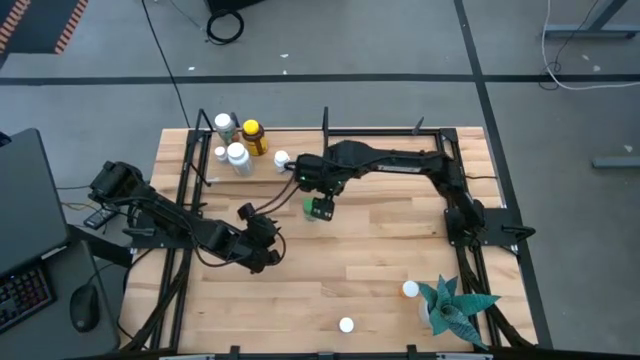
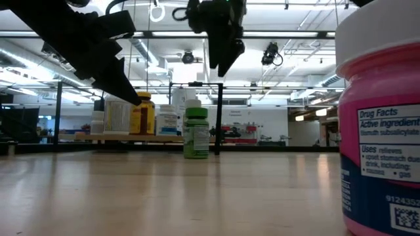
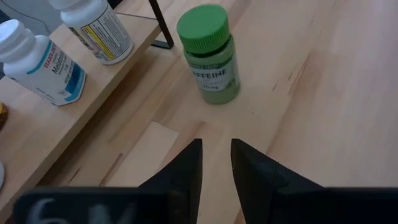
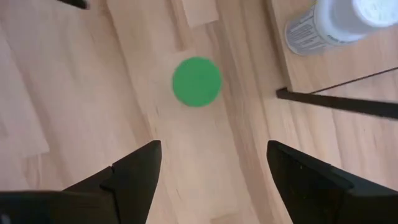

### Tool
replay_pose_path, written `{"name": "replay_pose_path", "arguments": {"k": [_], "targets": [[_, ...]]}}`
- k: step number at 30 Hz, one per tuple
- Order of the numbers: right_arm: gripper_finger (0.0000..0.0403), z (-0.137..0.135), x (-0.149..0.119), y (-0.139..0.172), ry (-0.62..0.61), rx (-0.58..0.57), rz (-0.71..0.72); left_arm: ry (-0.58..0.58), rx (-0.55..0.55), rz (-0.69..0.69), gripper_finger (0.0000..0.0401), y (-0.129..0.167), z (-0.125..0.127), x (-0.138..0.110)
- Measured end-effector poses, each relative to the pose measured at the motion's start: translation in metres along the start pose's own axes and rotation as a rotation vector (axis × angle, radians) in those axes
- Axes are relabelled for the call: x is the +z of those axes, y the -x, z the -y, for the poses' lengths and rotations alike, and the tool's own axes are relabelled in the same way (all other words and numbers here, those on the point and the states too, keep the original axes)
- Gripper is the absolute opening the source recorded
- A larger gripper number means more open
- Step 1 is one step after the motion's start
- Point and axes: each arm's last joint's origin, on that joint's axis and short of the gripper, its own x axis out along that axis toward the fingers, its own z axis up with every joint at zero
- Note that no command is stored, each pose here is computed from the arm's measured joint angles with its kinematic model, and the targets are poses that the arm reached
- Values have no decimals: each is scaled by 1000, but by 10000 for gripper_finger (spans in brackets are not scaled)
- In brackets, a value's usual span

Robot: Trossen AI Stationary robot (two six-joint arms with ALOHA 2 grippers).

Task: Pick and place medicine bottles onto shelf by color
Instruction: Put the green pill bottle on the shelf

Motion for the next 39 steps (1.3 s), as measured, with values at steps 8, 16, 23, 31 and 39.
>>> {"name": "replay_pose_path", "arguments": {"k": [8,16,23,31,39], "targets": [[297,0,-55,-19,-47,-20,36,47,-56,74,87,1,7,10],[297,11,-128,-10,-117,88,340,67,-127,103,105,2,12,16],[296,16,-178,-16,-146,172,563,28,-239,123,142,-18,1,38],[295,15,-210,-29,-119,207,684,-41,-417,-155,244,-39,-49,101],[293,16,-220,-40,-85,142,741,-153,-352,-301,296,-41,-75,175]]}}
